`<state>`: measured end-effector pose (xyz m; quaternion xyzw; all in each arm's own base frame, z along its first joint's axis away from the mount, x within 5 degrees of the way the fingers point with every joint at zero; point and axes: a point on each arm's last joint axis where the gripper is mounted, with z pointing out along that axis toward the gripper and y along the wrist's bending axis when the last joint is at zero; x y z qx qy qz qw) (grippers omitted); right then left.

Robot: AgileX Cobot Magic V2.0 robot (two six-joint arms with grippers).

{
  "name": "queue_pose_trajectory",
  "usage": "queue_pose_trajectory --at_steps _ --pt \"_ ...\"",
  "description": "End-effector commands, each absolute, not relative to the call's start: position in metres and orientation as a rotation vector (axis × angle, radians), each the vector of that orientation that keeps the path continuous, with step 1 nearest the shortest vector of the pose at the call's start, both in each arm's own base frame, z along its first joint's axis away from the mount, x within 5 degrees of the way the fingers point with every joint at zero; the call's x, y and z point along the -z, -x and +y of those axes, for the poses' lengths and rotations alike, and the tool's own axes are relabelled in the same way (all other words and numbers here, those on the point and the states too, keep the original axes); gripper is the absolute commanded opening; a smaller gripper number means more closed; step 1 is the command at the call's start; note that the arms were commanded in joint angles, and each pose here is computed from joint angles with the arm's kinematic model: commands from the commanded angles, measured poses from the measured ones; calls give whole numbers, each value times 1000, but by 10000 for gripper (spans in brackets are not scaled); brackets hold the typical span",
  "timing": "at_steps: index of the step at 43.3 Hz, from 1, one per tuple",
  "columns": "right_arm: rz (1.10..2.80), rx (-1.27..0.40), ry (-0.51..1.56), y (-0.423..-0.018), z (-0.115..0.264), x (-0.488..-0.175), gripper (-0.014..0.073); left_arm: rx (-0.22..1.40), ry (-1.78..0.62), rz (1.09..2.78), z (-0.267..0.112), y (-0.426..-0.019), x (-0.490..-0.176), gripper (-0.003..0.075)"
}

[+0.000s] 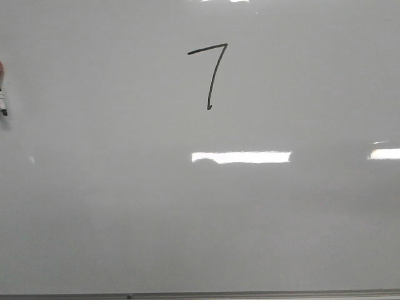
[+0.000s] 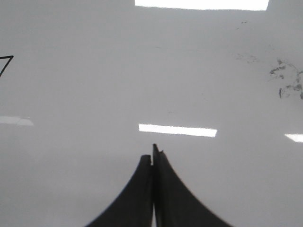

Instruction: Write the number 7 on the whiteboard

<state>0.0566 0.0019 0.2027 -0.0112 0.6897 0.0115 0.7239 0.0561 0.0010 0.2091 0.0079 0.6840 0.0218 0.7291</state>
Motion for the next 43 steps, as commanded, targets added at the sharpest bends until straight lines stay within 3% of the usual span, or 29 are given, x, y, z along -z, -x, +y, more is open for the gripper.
queue_pose_trajectory --at_steps 1,43 --pt "1414 -38 -10 -54 1 -212 -68 -36 -12 1423 1 -55 -213 -20" --pt "1417 -20 -25 -54 -1 -212 -68 -36 -12 1423 1 -55 -213 -20"
